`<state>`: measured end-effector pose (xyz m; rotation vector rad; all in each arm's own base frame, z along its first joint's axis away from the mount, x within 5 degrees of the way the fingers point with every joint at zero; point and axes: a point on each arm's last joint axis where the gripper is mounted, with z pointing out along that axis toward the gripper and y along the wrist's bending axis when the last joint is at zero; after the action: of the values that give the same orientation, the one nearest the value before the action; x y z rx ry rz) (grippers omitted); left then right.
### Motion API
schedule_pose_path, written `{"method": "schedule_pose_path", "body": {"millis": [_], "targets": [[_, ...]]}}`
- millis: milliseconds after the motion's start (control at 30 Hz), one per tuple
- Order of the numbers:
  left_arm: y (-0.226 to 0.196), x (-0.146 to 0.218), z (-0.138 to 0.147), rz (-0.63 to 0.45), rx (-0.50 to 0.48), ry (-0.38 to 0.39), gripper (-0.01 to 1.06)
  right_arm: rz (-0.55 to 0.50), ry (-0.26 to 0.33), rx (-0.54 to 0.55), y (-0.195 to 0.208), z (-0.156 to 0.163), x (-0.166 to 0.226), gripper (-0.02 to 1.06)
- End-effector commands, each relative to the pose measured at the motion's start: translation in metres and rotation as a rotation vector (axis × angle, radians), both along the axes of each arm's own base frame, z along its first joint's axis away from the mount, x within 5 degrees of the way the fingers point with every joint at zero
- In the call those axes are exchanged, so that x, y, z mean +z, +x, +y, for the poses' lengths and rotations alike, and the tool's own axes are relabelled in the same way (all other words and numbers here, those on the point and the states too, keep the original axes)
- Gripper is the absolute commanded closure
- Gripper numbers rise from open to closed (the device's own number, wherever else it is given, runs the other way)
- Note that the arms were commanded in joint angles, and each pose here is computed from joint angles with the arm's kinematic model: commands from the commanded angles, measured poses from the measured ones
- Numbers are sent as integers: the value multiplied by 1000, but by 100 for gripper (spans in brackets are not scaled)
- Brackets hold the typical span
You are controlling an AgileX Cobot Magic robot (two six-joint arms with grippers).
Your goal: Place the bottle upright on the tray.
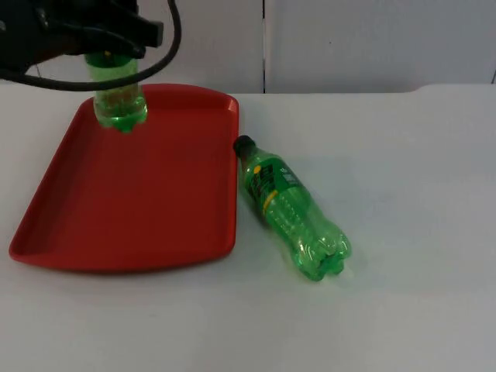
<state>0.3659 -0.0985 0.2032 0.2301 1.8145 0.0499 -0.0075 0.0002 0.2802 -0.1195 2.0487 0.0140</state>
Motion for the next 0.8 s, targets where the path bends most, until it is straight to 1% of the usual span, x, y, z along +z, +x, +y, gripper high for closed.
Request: {"method": "schedule_pose_path", "body": {"millis": [0, 100, 133, 233, 333, 433, 500, 600, 767], "targets": [[10, -1, -2, -35, 11, -21, 105, -8, -2, -5, 0, 0, 0, 8], [27, -10, 2, -4, 38, -80, 105, -8, -2, -5, 0, 0, 0, 8], [27, -10, 2, -4, 38, -80, 105, -8, -2, -5, 0, 0, 0, 8], [43, -15, 14, 6, 60, -121, 105, -8, -2, -5, 0, 0, 0, 8], [49, -20, 22, 8, 55, -124, 105, -8, -2, -5, 0, 0, 0, 8], [56, -30, 34, 19, 55, -162, 105, -8, -2, -5, 0, 0, 0, 8], [58, -32, 37, 16, 57, -165, 105, -8, -2, -5, 0, 0, 0, 8], [60, -46, 39, 32, 31, -127, 105, -8, -2, -5, 0, 0, 0, 8], [62, -64, 38, 54, 14, -101, 105, -8, -2, -5, 0, 0, 0, 8]]}}
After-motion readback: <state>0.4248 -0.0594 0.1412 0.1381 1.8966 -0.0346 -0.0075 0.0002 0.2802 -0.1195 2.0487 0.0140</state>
